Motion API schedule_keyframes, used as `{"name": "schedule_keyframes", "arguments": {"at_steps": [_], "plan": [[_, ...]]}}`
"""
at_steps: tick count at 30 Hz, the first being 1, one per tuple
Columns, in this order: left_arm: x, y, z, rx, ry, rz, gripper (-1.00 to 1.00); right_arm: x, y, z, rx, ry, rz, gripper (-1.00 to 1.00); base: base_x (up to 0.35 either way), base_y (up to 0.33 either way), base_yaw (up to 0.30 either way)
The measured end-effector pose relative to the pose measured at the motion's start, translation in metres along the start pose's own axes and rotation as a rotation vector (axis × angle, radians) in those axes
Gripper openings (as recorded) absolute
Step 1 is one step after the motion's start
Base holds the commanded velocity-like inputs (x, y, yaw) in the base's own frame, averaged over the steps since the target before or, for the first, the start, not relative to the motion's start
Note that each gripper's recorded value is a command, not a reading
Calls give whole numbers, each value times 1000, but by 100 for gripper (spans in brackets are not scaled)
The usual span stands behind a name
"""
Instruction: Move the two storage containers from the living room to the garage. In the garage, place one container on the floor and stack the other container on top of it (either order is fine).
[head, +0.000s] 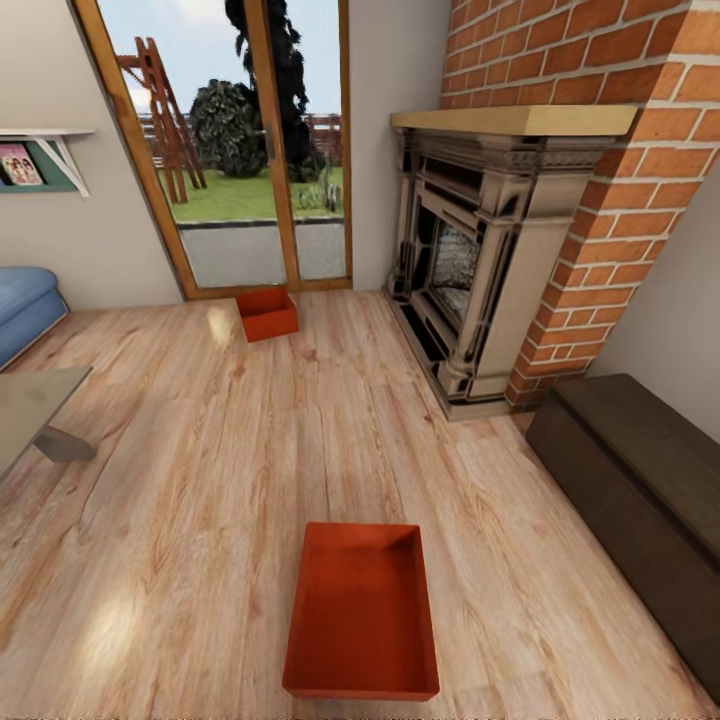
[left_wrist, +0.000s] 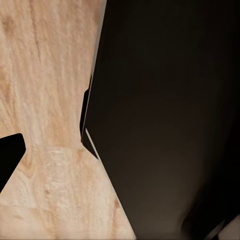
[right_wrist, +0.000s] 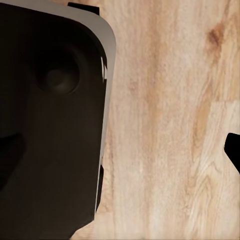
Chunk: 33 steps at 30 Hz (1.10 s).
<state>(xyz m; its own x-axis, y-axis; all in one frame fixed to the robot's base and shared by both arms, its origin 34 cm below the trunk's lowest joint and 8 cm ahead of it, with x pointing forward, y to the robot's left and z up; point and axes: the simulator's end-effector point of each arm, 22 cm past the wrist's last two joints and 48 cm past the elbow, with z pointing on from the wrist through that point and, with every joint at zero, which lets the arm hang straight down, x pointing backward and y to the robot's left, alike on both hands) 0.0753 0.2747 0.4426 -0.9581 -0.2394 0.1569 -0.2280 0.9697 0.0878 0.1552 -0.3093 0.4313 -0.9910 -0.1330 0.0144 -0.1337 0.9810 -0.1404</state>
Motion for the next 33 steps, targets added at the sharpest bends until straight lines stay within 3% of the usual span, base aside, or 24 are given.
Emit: {"name": "schedule_keyframes", "arguments": {"at_steps": [33], "plan": [[22,2,-1,-8,54,9,100,20,3,0,-7,51,-4,100,0,0,0]]}}
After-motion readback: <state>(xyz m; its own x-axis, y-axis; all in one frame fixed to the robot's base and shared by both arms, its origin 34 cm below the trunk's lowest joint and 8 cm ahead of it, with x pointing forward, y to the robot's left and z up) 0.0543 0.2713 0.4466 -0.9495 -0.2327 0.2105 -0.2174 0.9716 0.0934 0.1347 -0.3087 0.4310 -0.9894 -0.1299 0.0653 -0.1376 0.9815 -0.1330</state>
